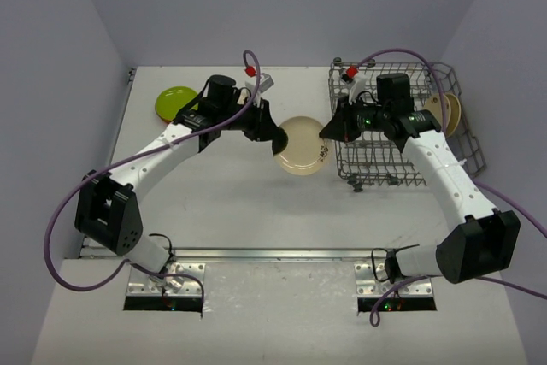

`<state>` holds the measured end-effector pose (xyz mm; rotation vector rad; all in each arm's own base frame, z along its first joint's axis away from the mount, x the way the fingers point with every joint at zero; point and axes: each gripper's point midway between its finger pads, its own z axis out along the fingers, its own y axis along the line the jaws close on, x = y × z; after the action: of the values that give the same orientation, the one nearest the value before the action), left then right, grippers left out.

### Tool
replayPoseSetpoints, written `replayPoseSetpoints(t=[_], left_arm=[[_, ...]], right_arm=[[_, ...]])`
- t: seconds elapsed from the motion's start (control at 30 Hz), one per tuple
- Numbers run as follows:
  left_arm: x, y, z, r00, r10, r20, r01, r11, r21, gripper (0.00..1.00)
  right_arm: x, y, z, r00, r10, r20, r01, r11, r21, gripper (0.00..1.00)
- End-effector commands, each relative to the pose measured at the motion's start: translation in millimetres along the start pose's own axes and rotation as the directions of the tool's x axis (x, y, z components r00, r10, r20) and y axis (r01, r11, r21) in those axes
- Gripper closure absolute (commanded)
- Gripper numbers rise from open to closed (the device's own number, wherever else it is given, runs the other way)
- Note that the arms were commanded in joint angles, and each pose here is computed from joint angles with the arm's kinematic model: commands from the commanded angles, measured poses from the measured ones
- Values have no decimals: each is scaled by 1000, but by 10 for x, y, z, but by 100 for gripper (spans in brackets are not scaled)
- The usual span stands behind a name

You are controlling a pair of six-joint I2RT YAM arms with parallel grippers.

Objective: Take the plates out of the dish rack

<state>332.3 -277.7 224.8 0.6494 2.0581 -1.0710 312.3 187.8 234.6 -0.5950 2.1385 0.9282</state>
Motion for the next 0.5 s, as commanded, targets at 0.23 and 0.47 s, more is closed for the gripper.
replayPoseSetpoints(t=[0.23, 0.47], left_arm=[[-256, 992, -241, 996, -86, 39, 94, 959, -269, 100], [-378, 2431, -713, 958, -257, 124, 283, 796, -535, 100]], right_arm=[[-223, -449, -111, 996, 21, 85, -44, 960, 277, 1], [-83, -885, -314, 991, 83, 103, -119, 898, 424, 1]])
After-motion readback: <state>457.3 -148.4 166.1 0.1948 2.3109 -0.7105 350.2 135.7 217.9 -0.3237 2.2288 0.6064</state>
